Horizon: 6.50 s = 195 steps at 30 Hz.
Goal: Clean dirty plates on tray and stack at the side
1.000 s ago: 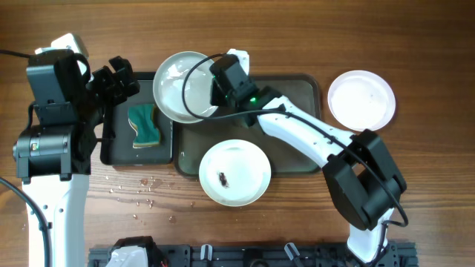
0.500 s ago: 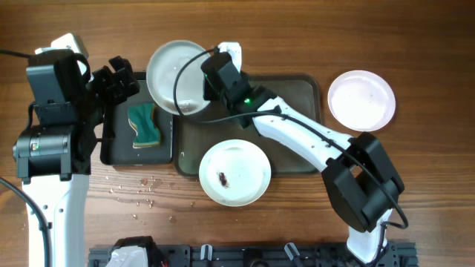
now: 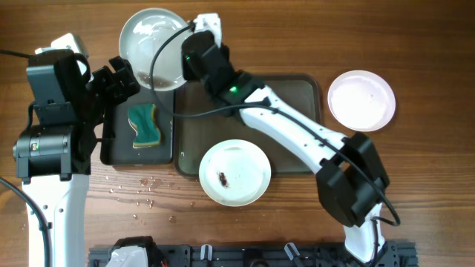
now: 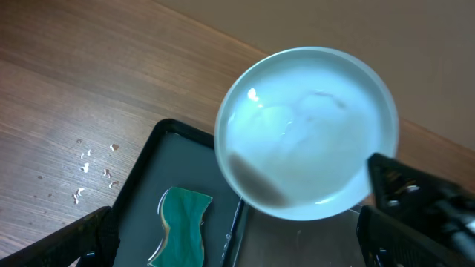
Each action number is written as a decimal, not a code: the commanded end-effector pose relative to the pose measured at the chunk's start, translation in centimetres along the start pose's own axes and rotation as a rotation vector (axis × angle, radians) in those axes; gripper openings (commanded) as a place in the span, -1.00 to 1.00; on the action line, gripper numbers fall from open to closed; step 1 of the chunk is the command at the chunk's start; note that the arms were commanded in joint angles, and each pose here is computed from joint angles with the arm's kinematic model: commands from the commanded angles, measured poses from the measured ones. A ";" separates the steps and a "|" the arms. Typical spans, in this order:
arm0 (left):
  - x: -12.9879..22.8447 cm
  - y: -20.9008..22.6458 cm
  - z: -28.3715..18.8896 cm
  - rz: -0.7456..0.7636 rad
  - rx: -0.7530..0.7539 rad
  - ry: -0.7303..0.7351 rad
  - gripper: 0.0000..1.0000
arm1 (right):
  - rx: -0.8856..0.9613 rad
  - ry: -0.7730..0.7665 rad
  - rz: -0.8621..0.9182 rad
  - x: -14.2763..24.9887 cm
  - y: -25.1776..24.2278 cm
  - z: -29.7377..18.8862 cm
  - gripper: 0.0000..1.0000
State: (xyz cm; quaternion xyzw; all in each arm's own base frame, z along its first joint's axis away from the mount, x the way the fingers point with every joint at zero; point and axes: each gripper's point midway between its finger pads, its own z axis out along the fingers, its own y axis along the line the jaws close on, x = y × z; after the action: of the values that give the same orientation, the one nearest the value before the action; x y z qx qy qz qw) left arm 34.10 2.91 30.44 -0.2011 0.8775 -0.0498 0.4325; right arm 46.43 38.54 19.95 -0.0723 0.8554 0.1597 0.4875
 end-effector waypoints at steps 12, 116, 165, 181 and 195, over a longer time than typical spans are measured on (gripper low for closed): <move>-0.3 0.2 -0.3 -0.012 -0.009 -0.013 1.00 | 0.096 -0.053 -0.247 2.4 1.7 1.9 -0.91; -0.2 0.3 -0.3 -0.012 -0.010 -0.011 1.00 | 0.483 0.544 0.481 3.6 -34.8 -11.7 -0.91; -0.2 0.3 -0.3 -0.012 -0.010 -0.010 1.00 | 0.492 0.755 0.814 17.9 -44.7 -17.6 0.61; -0.2 0.3 -0.3 -0.012 -0.010 -0.010 1.00 | 0.388 0.765 0.638 16.7 -39.1 -13.4 0.65; -0.2 0.3 -0.3 -0.012 -0.010 -0.010 1.00 | 0.368 0.682 0.488 14.9 -36.7 -10.2 0.62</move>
State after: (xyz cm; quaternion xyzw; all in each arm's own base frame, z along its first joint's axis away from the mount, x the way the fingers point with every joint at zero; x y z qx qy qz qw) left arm 33.99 2.97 30.31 -0.2022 0.8788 -0.0476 0.4296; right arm 40.38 1.62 3.87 0.1784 0.9723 0.1028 0.1105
